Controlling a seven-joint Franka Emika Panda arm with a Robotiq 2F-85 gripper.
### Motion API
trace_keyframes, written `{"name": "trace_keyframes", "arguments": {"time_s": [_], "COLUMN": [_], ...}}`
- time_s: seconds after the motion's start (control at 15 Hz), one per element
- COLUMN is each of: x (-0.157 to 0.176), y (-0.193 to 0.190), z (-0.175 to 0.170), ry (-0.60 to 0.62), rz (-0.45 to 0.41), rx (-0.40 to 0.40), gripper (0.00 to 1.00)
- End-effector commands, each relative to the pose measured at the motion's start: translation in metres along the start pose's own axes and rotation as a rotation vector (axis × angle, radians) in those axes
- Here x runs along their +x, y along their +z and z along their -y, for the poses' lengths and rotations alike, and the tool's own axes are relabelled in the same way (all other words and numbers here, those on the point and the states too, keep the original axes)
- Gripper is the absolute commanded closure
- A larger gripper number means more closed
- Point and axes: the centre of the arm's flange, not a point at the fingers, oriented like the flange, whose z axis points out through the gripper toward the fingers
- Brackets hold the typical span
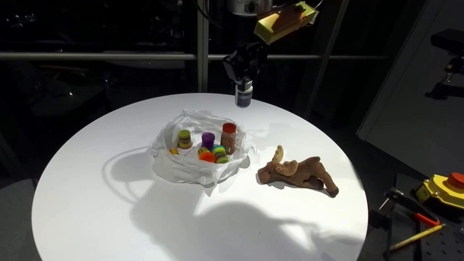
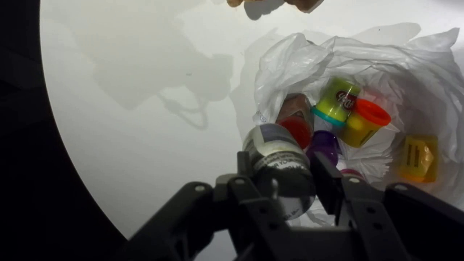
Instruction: Pick up all the objects on the table and put them on the plastic
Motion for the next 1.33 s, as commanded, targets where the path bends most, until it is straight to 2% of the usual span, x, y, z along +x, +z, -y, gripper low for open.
{"name": "trace_keyframes", "arguments": {"time_s": [0.0, 0.27, 0.47, 0.87, 1.27], "x": [0.059, 0.102, 0.119, 0.141, 0.143], "y": [0.026, 0.038, 0.042, 0.085, 0.122], "z": [0.013, 0.05, 0.072, 0.066, 0.053], "ry": [-0.007, -0.04, -0.071, -0.043, -0.044], "rz": [-0.021, -0.029, -0.048, -0.043, -0.007], "rx": [0.031, 0.102, 0.138, 0.085, 0.111], "gripper": [0.8, 0.8, 0.8, 0.8, 0.8]}}
